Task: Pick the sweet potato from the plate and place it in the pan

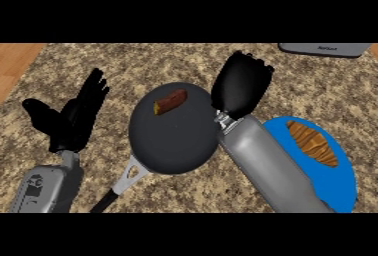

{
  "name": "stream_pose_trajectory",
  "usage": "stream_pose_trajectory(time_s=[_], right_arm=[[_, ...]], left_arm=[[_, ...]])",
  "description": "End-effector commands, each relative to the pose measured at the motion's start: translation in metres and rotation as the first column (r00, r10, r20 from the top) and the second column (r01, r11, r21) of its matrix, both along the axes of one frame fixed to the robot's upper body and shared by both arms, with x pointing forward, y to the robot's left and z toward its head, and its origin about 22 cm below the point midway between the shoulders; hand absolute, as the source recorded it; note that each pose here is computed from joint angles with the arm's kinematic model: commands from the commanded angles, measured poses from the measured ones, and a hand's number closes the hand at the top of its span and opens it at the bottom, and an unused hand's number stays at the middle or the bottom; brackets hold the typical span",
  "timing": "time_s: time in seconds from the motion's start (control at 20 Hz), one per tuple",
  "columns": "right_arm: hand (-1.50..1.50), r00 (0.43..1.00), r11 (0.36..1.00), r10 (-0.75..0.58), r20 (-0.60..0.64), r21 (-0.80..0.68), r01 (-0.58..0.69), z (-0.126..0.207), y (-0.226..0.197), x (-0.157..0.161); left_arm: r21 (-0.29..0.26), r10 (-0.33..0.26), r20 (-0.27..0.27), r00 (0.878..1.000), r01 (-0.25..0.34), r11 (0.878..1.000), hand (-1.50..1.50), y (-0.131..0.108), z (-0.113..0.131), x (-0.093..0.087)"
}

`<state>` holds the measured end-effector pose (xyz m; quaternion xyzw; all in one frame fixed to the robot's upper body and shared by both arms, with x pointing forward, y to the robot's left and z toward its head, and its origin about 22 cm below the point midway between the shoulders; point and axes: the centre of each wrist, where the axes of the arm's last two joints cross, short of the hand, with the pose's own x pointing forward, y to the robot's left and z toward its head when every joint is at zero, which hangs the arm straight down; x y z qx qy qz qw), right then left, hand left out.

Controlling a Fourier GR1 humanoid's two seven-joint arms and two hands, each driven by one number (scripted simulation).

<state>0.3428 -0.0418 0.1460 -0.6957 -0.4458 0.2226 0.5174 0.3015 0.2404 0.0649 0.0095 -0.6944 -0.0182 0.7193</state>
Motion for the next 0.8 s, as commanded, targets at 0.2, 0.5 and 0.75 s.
stream_pose_trajectory(time_s=[0.2,0.5,0.75], right_arm=[[1.50,0.963,0.921,-0.256,-0.084,0.282,0.269,-0.049,-0.030,0.003],[-1.50,0.965,0.873,-0.223,-0.139,0.411,0.261,-0.073,-0.035,-0.008],[-1.50,0.986,0.858,-0.164,0.035,0.499,0.125,-0.074,-0.029,-0.023]], left_arm=[[-0.013,0.016,-0.011,1.000,-0.016,1.000,0.00,0.002,-0.003,-0.002],[-0.009,0.020,0.002,1.000,-0.020,1.000,0.00,-0.001,0.005,0.005],[0.016,0.043,0.001,0.999,-0.043,0.999,0.00,0.008,-0.006,-0.004]])
